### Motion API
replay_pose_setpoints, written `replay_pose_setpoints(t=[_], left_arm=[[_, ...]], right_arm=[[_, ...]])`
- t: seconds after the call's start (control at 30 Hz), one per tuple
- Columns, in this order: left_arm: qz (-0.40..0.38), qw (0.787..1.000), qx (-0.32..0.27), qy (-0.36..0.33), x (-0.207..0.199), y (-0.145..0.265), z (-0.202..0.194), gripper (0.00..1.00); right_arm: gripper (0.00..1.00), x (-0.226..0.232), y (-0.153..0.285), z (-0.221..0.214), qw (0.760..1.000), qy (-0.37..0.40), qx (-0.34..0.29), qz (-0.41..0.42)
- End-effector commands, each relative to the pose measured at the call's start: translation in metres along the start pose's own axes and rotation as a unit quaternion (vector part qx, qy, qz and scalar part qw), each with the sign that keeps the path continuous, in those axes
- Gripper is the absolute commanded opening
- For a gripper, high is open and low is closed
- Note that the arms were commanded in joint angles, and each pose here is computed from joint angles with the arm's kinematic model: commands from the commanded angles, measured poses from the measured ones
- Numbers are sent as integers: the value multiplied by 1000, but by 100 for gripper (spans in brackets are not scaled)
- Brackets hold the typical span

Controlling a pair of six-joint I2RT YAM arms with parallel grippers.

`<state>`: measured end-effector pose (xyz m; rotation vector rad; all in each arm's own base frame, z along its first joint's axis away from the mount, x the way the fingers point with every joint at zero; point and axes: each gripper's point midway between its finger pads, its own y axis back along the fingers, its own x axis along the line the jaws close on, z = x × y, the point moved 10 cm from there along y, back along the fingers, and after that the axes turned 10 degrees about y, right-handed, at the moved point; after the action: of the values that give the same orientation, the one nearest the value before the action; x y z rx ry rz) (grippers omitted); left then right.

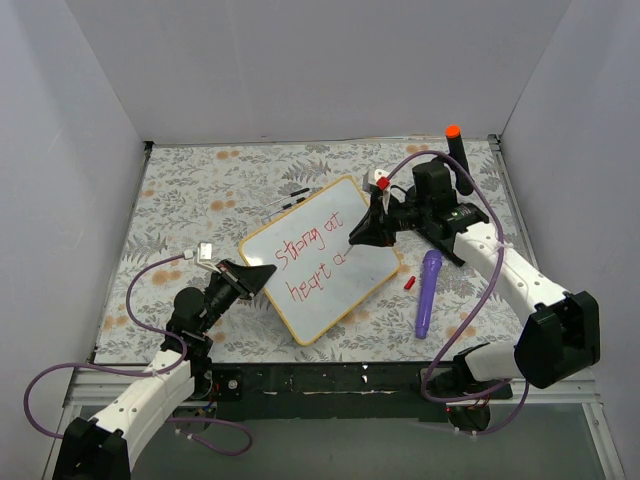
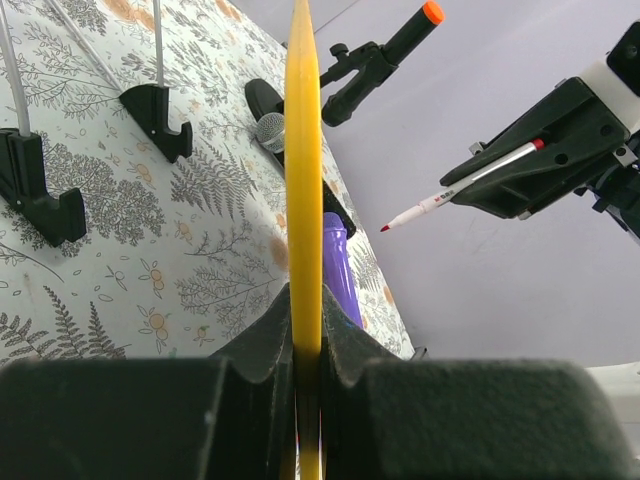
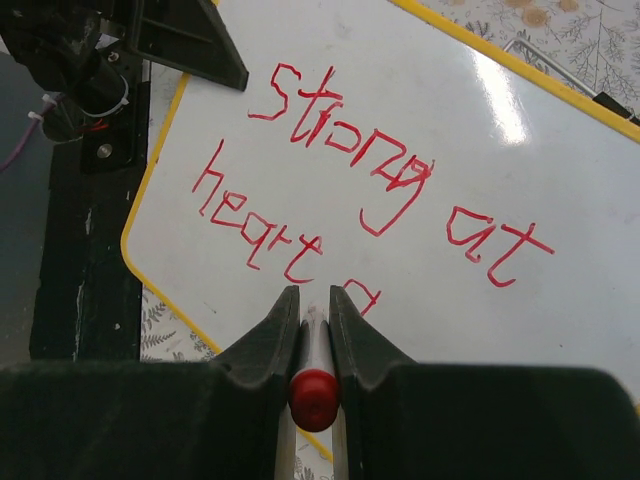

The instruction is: Write a sentence on the whiteboard

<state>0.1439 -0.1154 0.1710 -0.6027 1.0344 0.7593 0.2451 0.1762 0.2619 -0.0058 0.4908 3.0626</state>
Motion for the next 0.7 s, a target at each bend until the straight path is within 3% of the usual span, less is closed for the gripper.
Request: replay_pose_setpoints(t=[0.0,0.67], left_arm=[[-72,997,-22,-9,-12,4,2,0],[-80,996,-21,-14,-16,4,3,0]], right_arm=[[1,0,3,9,999,26,-19,9],[1,-9,8,1,999,27,-20,-12]])
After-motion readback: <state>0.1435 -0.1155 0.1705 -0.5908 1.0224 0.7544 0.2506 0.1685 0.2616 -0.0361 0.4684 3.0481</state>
